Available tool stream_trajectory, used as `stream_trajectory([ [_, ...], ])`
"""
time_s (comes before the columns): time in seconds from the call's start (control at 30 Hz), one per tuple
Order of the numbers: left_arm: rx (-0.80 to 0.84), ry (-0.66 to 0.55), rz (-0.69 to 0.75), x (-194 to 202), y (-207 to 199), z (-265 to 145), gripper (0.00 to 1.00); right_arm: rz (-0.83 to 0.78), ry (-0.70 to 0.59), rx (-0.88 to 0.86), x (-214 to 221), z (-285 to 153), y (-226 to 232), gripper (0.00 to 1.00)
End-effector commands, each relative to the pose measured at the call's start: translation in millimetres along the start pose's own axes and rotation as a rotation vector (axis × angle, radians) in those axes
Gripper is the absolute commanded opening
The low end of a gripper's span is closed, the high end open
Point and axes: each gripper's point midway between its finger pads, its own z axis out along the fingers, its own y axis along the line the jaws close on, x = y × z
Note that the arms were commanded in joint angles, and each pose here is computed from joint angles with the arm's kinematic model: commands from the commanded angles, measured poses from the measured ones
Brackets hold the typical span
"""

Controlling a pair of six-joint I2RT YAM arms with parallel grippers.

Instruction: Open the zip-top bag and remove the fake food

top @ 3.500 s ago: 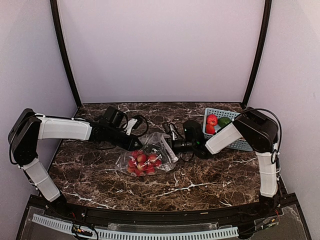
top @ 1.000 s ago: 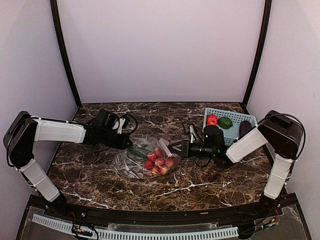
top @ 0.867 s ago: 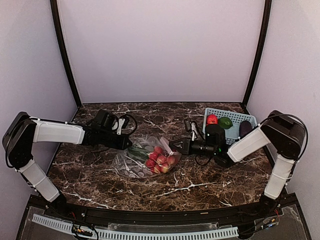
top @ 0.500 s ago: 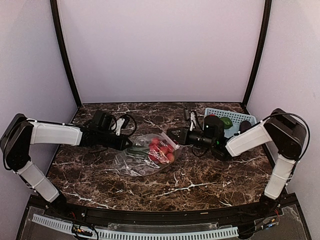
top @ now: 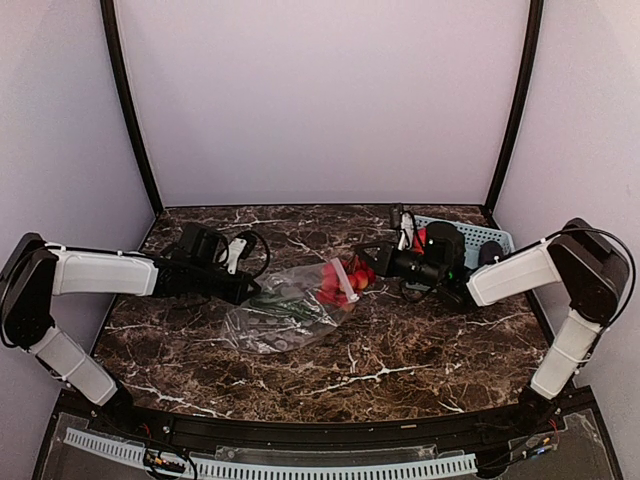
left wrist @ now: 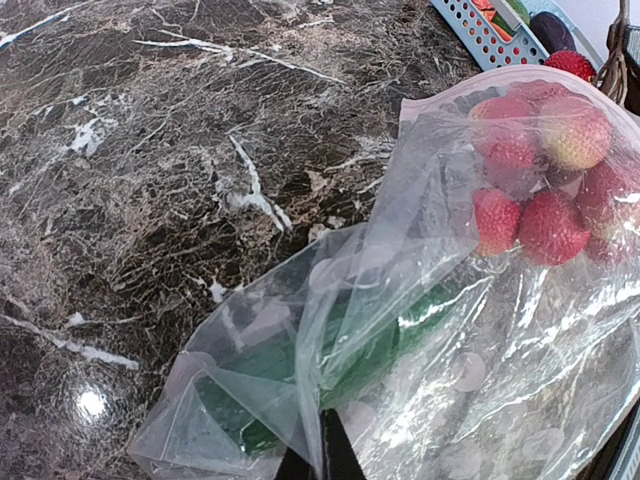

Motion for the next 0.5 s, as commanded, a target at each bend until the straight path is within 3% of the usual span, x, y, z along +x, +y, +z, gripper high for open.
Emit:
stream_trajectory([
  [0.0,-0.011,-0.030,0.049,-3,0,-9,0.01,-0.014,-0.027,-0.021,-6,-3,6,0.00],
  [0.2,-0.014,-0.019,0.063,-3,0,-8,0.01,-0.027,-0.050,-0.061,-20,-3,19,0.00],
  [0.47,-0.024,-0.013,0.070,-1,2,-7,0.01,-0.155,-0.140,-0.021,-80,-23,35,0.00],
])
